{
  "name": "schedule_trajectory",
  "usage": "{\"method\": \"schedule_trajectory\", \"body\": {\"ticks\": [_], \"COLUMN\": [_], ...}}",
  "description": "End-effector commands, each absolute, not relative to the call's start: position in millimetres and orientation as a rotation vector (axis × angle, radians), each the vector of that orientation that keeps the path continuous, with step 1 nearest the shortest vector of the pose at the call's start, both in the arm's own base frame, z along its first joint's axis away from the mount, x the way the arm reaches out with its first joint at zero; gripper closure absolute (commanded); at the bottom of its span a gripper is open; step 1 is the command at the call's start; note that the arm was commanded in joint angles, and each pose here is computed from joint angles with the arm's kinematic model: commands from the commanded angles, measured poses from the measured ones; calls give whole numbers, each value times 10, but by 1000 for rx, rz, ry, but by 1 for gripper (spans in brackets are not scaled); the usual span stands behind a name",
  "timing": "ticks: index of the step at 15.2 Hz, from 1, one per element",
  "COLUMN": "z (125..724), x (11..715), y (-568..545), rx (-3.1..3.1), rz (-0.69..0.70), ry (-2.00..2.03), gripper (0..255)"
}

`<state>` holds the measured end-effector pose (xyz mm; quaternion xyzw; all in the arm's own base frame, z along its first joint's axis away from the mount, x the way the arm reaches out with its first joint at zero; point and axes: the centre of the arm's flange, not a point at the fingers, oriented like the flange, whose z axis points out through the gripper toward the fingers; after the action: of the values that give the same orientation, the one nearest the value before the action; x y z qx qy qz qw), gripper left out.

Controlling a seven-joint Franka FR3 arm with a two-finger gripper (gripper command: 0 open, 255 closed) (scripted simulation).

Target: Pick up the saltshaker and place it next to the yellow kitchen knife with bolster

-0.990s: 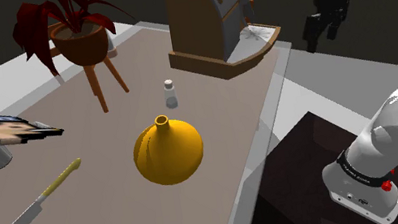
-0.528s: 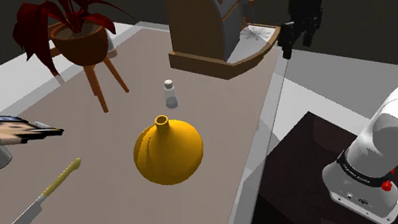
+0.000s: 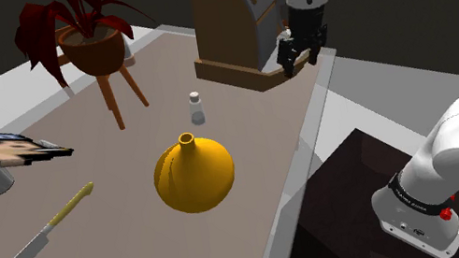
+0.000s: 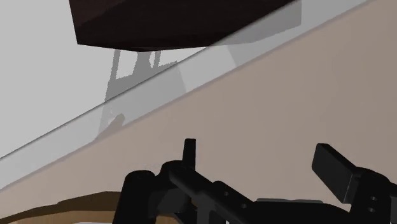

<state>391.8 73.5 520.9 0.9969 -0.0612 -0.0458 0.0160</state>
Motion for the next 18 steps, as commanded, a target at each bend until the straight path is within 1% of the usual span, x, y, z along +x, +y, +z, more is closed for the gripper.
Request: {"method": "schedule_trajectory", "body": {"ticks": [1, 18], "z": [5143, 4750], "x": [4102, 5540], "y": [900, 2339], "rx": [3112, 3197], "rz": [-127, -2], "ry": [-187, -150], "gripper": [0, 0]}}
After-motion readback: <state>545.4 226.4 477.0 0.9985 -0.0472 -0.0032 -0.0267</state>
